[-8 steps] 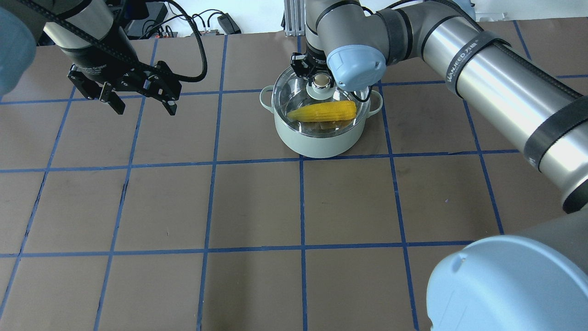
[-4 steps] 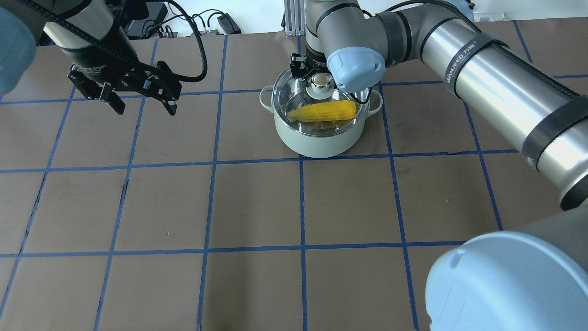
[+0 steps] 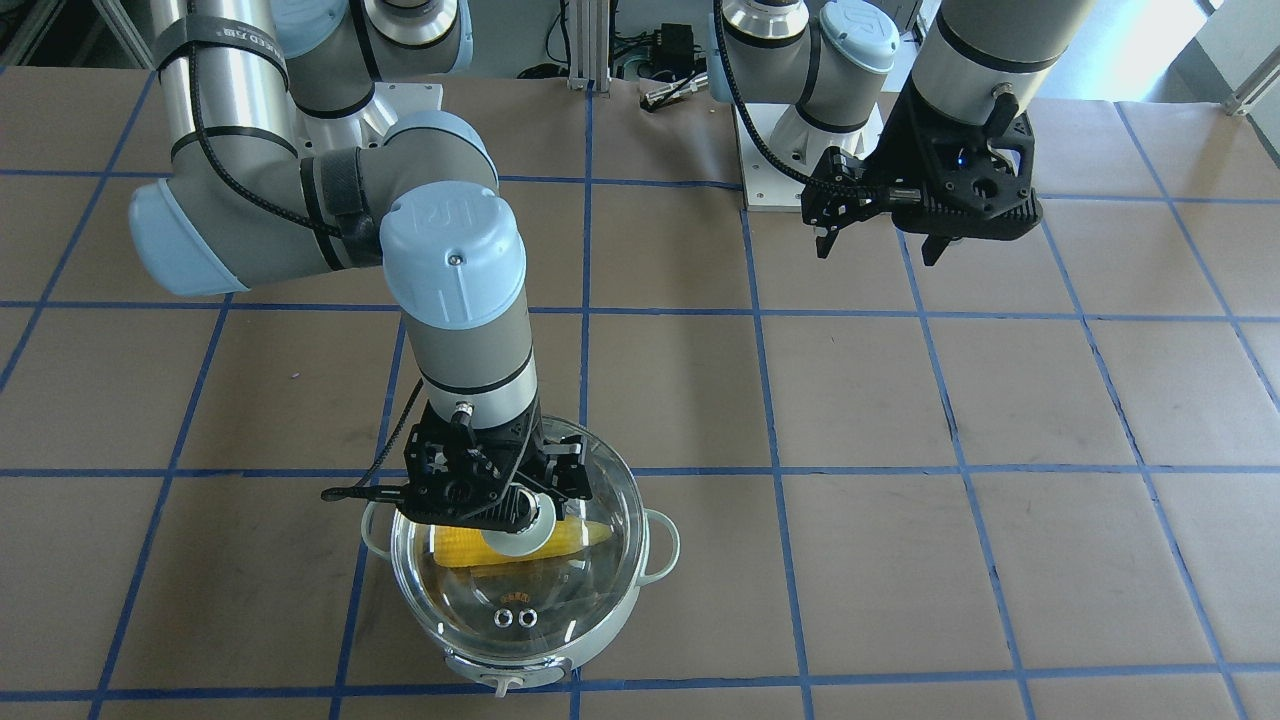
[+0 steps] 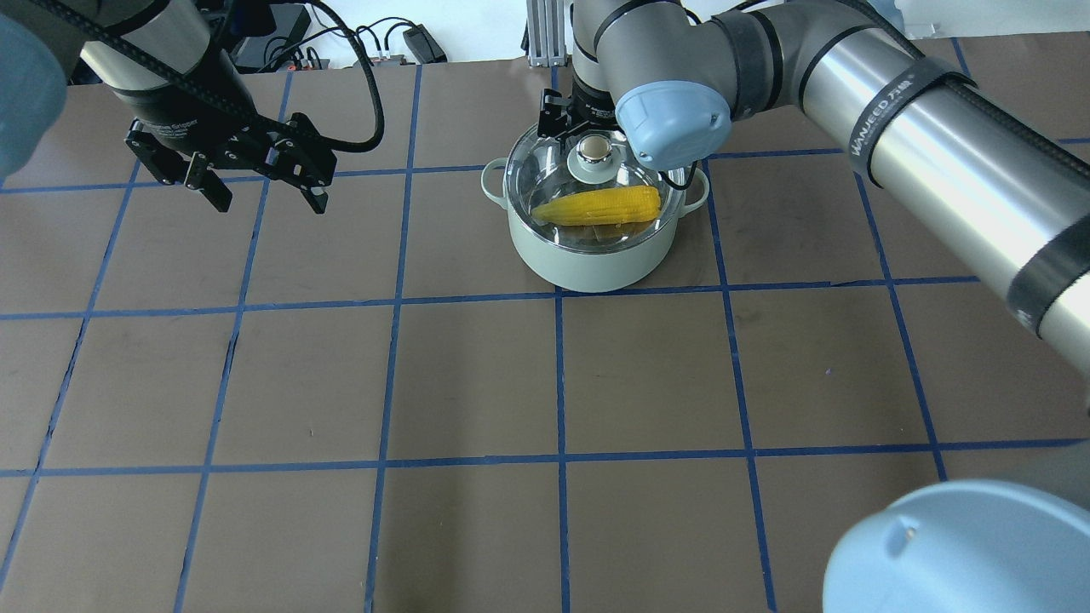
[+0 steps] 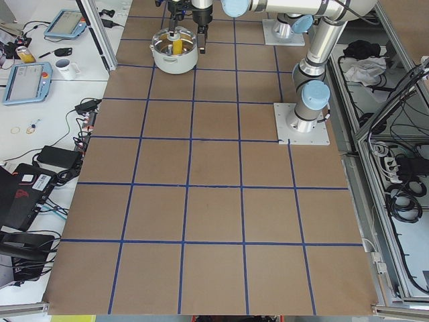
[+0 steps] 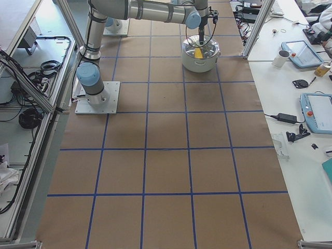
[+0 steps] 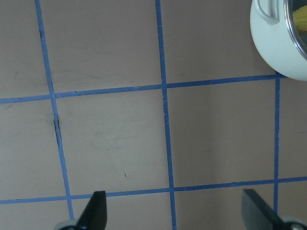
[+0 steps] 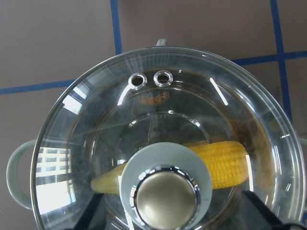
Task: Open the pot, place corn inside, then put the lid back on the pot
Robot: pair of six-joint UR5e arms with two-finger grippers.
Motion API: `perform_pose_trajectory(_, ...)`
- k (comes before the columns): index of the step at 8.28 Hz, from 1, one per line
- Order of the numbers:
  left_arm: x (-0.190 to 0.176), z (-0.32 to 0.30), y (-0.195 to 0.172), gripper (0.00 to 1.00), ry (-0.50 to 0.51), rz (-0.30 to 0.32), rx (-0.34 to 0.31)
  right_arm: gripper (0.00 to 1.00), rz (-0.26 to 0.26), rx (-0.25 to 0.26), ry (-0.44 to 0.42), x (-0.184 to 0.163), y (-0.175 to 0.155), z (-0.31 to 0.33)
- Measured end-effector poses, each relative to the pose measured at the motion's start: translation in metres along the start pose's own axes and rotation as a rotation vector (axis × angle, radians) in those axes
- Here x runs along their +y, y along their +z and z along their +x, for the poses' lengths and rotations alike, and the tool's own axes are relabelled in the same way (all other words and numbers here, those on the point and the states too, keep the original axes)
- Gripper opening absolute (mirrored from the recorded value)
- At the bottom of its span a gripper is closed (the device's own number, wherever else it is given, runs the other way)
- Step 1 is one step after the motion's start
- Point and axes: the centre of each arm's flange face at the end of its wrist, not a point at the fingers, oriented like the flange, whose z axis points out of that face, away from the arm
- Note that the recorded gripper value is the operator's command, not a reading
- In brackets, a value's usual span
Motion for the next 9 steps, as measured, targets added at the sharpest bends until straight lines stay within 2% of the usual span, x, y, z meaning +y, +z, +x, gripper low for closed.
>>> perform_pose_trajectory(3, 0.001, 0.0, -0.001, 1.0, 0.0, 0.004, 0.0, 1.0, -0.002, 0.012, -0.019, 0.049, -0.048, 0.05)
perform_pose_trajectory(4, 0.001, 0.0, -0.001, 1.0, 0.0, 0.003, 0.0, 1.0, 0.0, 0.02, -0.011, 0.062, -0.071, 0.076)
perform_pose_trajectory(6, 0.001, 0.0, -0.002, 1.0, 0.0, 0.007, -0.001, 1.0, -0.028, 0.037, 0.004, 0.088, -0.122, 0.115)
perform_pose_trajectory(9, 0.002, 0.0, -0.005, 1.0, 0.0, 0.012, -0.001, 1.0, -0.049, 0.03, 0.03, 0.098, -0.161, 0.155)
